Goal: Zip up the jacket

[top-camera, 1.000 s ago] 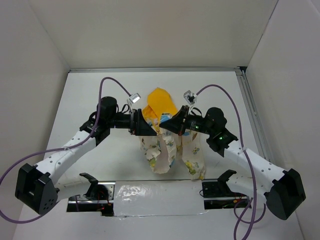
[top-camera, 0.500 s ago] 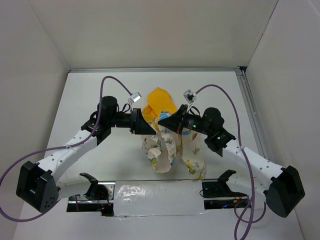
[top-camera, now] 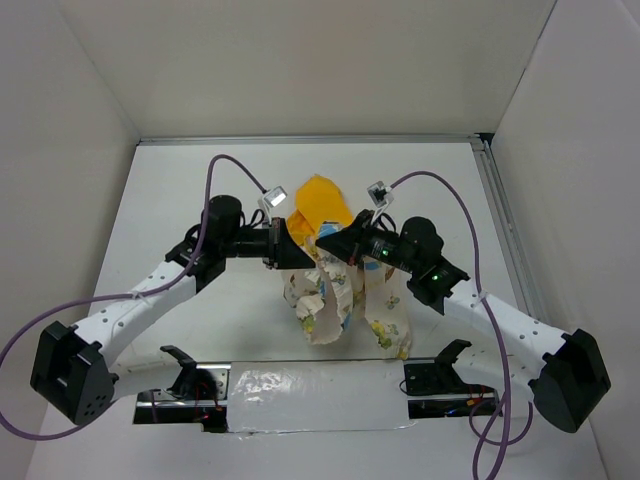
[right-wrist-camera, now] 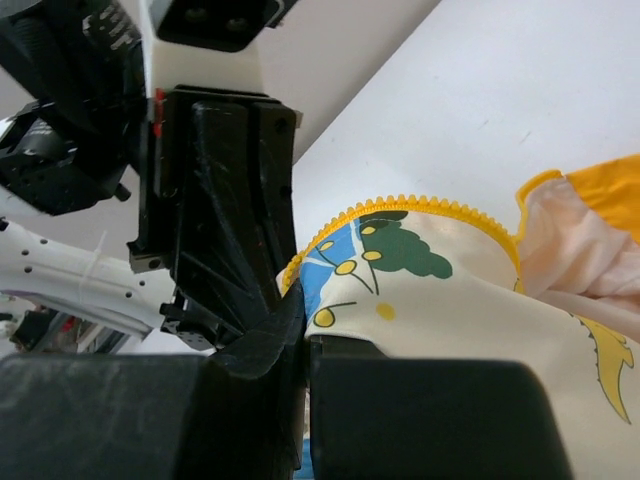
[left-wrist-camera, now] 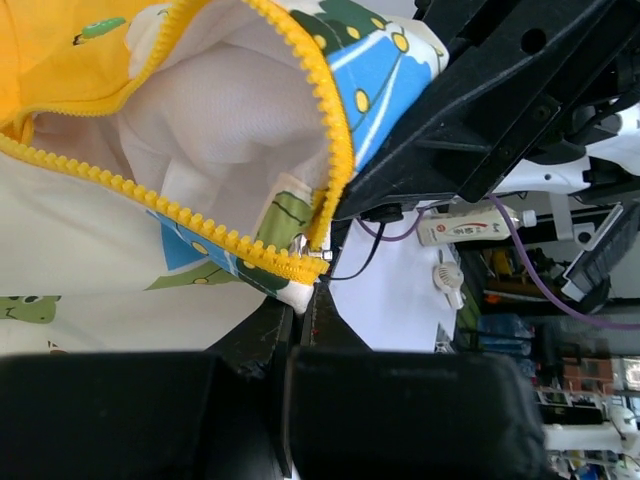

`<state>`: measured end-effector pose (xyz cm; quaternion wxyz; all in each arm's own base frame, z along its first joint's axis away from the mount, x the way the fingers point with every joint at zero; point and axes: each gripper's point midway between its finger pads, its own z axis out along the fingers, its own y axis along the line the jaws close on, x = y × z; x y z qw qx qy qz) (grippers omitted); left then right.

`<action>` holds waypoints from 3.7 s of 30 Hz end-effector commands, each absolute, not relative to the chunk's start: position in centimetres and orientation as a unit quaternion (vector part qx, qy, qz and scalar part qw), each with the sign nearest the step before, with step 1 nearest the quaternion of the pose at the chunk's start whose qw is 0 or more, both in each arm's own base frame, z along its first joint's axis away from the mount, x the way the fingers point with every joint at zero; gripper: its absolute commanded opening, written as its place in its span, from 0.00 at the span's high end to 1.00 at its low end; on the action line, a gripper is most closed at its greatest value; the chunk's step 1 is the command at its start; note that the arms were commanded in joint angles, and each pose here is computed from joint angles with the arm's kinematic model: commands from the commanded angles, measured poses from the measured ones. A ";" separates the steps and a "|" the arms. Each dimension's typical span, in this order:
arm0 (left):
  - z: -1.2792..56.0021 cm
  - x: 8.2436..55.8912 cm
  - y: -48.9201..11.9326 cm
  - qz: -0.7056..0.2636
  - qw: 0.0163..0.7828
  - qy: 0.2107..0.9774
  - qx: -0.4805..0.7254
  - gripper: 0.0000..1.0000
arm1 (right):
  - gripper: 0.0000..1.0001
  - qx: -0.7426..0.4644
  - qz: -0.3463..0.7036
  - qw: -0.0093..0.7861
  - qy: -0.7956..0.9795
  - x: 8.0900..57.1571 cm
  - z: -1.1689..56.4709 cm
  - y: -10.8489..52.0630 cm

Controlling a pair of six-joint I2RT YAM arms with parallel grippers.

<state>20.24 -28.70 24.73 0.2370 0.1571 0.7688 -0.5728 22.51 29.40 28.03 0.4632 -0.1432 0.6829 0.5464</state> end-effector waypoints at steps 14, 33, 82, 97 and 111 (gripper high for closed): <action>19.8 16.8 -29.4 -0.527 0.180 0.815 0.159 1.00 | 0.86 -0.110 0.510 0.491 0.698 25.7 31.6 28.7; 23.4 20.5 -28.6 -0.553 0.167 0.812 0.086 1.00 | 0.41 -0.170 0.355 0.460 0.796 19.8 26.4 26.3; 24.1 18.7 -28.3 -0.572 0.171 0.789 0.145 1.00 | 0.77 -0.237 0.404 0.473 0.746 19.1 26.5 30.6; 24.0 18.0 -28.0 -0.567 0.186 0.783 0.177 1.00 | 1.00 -0.218 0.394 0.483 0.751 20.0 27.1 30.3; 21.7 19.0 -27.9 -0.524 0.187 0.812 0.176 1.00 | 1.00 -0.189 0.349 0.394 0.829 19.9 26.7 30.1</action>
